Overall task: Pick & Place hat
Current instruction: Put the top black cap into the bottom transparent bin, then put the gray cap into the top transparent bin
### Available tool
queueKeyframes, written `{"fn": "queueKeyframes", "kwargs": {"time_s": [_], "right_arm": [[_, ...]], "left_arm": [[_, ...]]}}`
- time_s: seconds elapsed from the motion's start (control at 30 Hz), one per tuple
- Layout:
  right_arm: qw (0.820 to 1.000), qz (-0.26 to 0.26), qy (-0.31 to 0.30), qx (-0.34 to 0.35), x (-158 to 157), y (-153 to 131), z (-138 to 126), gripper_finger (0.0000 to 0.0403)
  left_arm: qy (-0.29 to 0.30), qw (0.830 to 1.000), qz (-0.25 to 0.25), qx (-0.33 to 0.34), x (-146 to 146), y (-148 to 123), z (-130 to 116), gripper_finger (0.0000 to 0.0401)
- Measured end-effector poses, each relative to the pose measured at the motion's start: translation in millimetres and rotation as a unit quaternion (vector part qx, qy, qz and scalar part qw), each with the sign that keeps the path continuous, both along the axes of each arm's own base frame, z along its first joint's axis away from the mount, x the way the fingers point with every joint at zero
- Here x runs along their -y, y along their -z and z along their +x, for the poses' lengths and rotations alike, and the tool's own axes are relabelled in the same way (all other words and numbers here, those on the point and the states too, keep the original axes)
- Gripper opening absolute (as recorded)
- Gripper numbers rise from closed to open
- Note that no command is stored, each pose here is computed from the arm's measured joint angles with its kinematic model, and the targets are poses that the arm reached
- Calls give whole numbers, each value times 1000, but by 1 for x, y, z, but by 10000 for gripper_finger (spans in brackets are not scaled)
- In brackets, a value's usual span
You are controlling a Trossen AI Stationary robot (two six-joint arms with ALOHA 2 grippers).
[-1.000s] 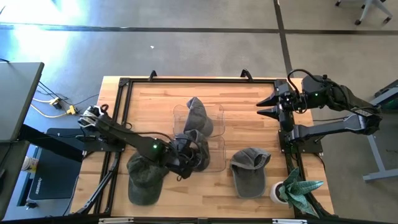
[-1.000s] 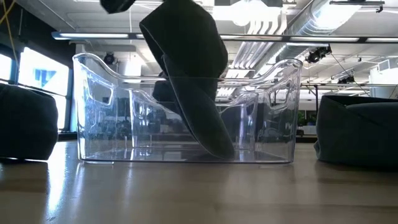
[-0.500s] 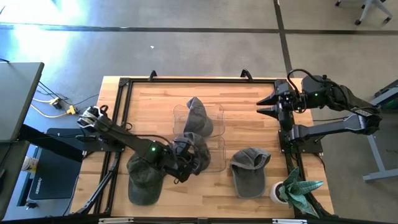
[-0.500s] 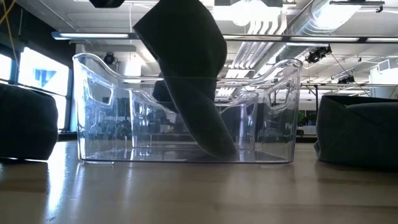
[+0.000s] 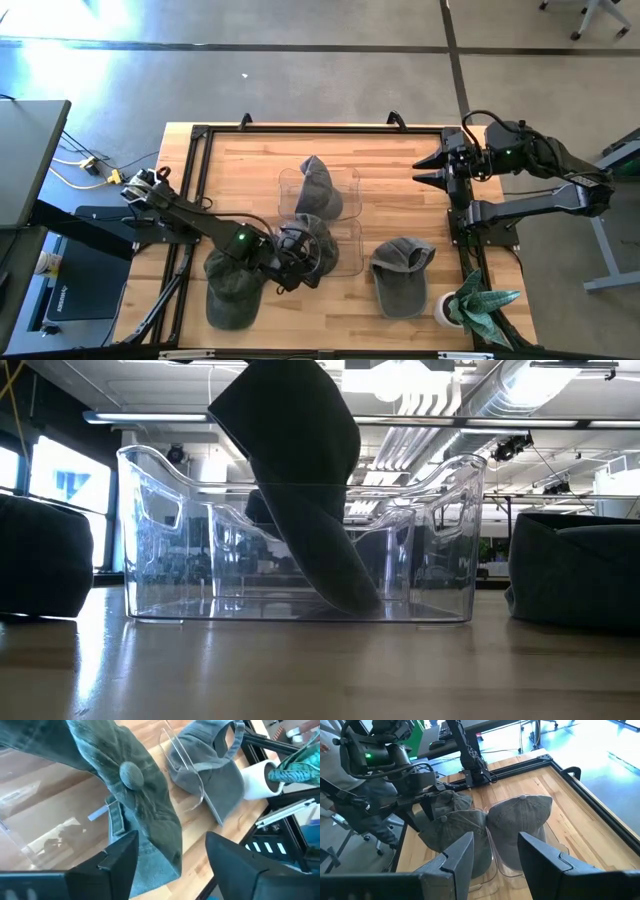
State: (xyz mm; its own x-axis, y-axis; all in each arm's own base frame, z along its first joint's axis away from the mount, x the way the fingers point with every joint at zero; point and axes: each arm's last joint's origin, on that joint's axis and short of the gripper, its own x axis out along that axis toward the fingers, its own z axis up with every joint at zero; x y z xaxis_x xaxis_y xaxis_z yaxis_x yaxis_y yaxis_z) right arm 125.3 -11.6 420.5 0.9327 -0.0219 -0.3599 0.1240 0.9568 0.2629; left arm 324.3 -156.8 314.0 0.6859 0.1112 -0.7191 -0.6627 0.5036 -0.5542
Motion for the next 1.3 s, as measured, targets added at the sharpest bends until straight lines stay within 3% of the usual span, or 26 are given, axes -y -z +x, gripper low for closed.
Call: {"fn": "queueKeyframes", "kwargs": {"time_s": [0.43, 0.6, 0.73, 0.9, 0.97, 1.1, 1.3], "right_arm": [[1000, 6, -4, -4, 0, 1, 0, 149], [999, 23, -36, -31, -3, 6, -2, 149], [996, 44, -45, -62, -4, 11, -5, 149], [988, 67, -113, -78, -9, 14, 1, 149], [983, 70, -143, -87, -13, 16, 6, 149], [972, 67, -180, -133, -24, 26, 22, 149], [952, 53, -159, -254, -43, 51, 48, 168]], "left_arm": [[24, 1000, 13, -4, -15, -30, -30, 238], [-2, 1000, 2, 3, -22, -40, -41, 238], [-14, 995, 50, 85, -22, -53, -34, 227], [-21, 972, 140, 189, -21, -72, -19, 207], [-26, 969, 152, 195, -26, -72, -13, 200], [-41, 972, 129, 191, -45, -71, -5, 187], [45, 976, 134, 164, -73, -70, 6, 175]]}}
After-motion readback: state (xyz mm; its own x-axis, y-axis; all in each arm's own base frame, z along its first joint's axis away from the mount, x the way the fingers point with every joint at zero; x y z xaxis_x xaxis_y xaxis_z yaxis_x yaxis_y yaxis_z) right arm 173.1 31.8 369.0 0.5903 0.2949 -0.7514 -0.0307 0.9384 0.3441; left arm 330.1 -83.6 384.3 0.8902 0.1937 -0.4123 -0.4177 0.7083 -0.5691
